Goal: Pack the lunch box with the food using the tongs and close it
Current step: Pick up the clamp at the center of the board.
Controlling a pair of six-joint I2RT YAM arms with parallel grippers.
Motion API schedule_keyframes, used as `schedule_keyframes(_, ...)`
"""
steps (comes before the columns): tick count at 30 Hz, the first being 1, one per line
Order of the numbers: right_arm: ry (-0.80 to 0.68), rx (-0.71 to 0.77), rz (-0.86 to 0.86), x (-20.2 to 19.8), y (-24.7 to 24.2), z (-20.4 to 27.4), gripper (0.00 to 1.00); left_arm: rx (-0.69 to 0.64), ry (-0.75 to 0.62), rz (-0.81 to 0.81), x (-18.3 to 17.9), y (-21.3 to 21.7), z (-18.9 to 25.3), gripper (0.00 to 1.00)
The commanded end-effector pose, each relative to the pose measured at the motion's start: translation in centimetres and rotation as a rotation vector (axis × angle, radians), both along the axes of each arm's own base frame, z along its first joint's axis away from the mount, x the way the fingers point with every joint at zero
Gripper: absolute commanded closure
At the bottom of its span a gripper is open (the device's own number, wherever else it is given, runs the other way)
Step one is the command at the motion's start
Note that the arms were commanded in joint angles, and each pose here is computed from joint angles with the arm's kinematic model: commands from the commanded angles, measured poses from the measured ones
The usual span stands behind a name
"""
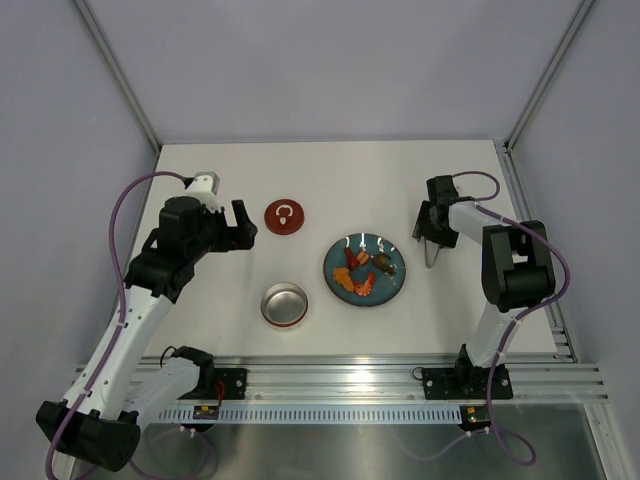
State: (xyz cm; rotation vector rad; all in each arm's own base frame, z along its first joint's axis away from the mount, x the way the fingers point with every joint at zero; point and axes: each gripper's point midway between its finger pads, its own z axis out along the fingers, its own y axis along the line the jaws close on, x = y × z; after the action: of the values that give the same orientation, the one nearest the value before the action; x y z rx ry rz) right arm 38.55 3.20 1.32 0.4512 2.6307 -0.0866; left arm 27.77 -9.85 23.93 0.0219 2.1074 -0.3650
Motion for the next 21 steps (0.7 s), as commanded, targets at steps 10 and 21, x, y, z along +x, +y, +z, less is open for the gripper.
schedule_keyframes(10, 0.012, 0.057, 0.067, -0.7, 1.0, -0.2, 0.29, -0.009, -0.051, -0.014, 0.3, -0.3, 1.4, 0.01)
schedule_keyframes(21, 0.022, 0.036, 0.077, -1.0, 0.7, -0.4, 0.39, -0.008, -0.046, -0.015, 0.4, -0.4, 1.3, 0.01)
